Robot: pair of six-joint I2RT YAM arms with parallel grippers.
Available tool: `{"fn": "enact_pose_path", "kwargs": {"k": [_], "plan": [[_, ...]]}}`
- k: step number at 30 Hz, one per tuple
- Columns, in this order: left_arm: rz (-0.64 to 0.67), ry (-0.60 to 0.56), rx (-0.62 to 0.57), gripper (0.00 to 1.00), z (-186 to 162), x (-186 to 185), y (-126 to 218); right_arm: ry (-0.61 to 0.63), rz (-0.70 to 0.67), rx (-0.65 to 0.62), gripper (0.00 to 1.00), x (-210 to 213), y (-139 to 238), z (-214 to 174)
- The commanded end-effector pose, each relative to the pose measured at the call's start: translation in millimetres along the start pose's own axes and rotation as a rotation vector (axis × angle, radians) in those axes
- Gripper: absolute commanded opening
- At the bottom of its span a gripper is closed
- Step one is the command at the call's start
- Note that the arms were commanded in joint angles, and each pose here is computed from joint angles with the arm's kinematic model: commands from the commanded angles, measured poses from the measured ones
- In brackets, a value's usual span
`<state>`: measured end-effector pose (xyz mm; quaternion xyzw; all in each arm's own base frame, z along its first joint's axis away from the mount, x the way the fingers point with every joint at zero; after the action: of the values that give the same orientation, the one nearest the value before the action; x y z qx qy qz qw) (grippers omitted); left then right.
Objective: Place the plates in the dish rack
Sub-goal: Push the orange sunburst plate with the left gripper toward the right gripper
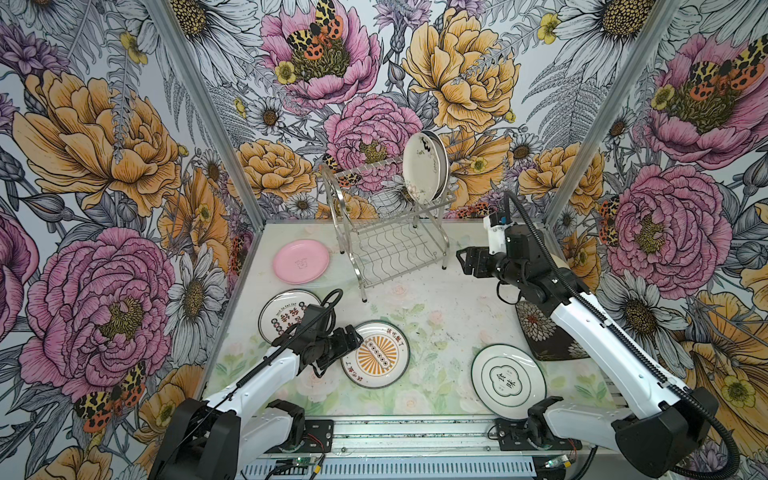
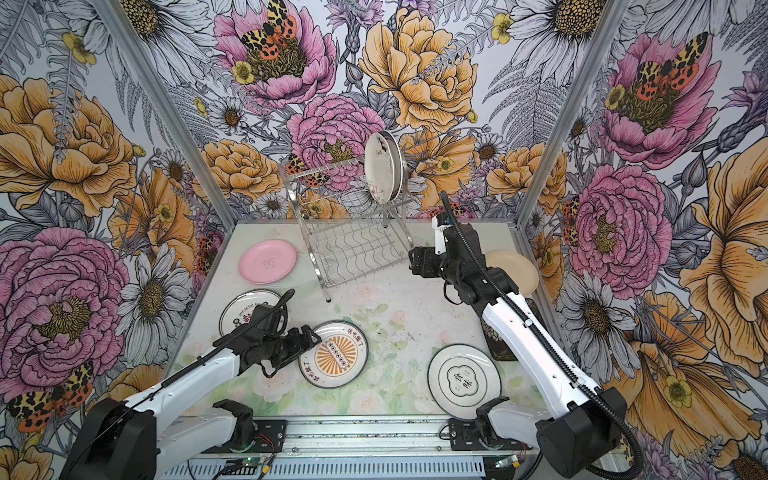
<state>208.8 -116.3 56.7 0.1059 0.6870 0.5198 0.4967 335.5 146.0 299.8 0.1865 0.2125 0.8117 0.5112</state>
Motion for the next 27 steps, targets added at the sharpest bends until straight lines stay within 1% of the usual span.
{"fn": "enact_pose_path", "kwargs": {"k": [1,5,7,14,19,22,27], "plan": [[-0.042,-0.006,0.041,0.89,-9.8,4.0,-4.7,-0.037,0.078,0.007,0.81,6.7,-1.9,-2.7],[-0.060,-0.010,0.056,0.80,-15.6,5.0,-6.0,-0.079,0.149,0.043,0.80,10.1,-6.1,-15.9],[-0.069,-0.006,0.066,0.73,-19.5,4.7,-5.8,-0.097,0.178,0.065,0.80,11.8,-8.0,-24.5],[-0.067,0.012,0.095,0.60,-31.8,13.4,-10.8,-0.123,0.225,0.102,0.80,14.1,-11.4,-39.2],[-0.084,0.009,0.112,0.46,-33.5,11.6,-14.2,-0.136,0.244,0.130,0.79,13.4,-16.4,-48.8],[-0.099,0.004,0.115,0.34,-33.3,9.2,-14.8,-0.142,0.258,0.146,0.79,13.1,-19.3,-54.3],[-0.125,-0.002,0.122,0.20,-33.5,4.7,-15.5,-0.145,0.264,0.164,0.79,11.4,-23.5,-60.5]]}}
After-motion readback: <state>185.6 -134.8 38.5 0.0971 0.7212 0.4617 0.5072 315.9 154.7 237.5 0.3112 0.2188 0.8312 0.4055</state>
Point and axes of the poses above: each gripper's point midway between its finger pads, its own y axis back along the fingers, its own x axis along the line the jaws close on, z = x × y, the point moved 2 cm from there along y, back along the fingers, and after that the axes turned 15 degrees about y, right-handed, at the moved point
